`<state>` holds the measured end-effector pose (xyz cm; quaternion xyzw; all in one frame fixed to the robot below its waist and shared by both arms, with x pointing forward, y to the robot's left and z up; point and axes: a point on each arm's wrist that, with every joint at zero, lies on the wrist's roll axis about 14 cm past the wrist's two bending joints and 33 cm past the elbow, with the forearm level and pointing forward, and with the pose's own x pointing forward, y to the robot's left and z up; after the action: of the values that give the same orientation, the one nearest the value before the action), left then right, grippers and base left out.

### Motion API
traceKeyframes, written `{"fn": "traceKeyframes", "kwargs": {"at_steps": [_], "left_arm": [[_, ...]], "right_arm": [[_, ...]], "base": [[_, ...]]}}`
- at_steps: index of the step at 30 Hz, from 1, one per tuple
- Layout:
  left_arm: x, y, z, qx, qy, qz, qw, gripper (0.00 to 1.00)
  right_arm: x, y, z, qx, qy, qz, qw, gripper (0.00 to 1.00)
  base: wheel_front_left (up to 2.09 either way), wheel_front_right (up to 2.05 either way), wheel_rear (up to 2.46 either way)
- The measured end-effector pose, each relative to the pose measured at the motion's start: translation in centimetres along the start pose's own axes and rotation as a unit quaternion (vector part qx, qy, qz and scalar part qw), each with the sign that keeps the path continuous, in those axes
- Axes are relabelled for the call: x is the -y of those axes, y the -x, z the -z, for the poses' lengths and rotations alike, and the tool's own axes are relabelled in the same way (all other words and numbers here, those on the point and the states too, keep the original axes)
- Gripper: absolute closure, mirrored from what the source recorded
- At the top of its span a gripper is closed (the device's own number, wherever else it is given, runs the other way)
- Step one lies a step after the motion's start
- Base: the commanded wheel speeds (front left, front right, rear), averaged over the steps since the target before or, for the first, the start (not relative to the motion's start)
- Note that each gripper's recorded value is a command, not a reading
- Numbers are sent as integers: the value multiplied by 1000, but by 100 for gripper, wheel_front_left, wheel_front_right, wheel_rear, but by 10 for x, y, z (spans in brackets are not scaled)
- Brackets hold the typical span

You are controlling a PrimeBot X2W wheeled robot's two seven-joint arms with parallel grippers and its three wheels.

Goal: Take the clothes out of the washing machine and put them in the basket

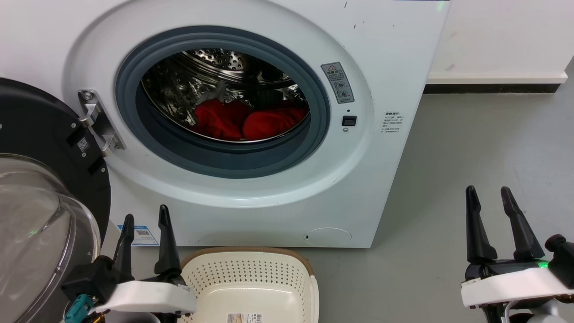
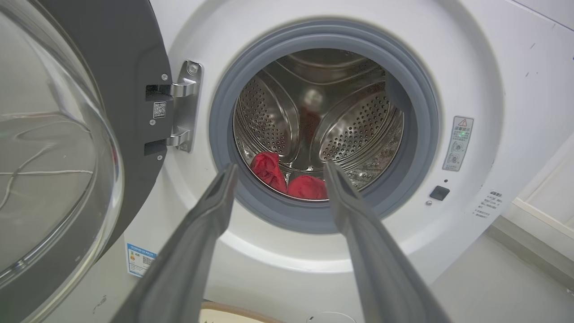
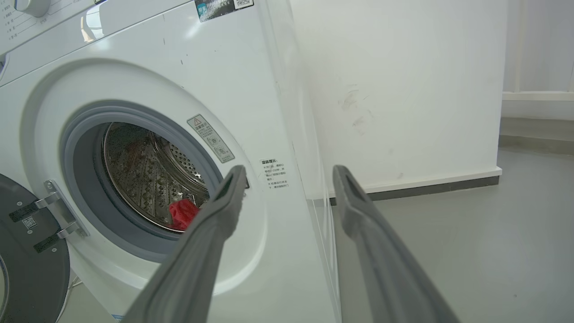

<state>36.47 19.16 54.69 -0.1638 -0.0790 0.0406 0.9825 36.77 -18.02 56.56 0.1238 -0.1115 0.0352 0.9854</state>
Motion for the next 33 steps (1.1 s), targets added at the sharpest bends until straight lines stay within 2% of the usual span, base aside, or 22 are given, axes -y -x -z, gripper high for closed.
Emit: {"fn": "traceKeyframes", "kwargs": {"at_steps": [13, 21, 33], "left_arm": [[17, 4, -3, 16, -69, 32, 997, 0], [17, 16, 28, -30, -81, 50, 995, 0], [22, 17, 33, -23, -171, 67, 983, 0]], "right_arm": [[-12, 2, -4, 10, 63, -24, 998, 0], [-5, 14, 24, -33, 75, -17, 996, 0], [-4, 17, 32, -42, 119, -24, 992, 0]], "base": [[0, 0, 0], [0, 0, 0], [0, 0, 0]]}}
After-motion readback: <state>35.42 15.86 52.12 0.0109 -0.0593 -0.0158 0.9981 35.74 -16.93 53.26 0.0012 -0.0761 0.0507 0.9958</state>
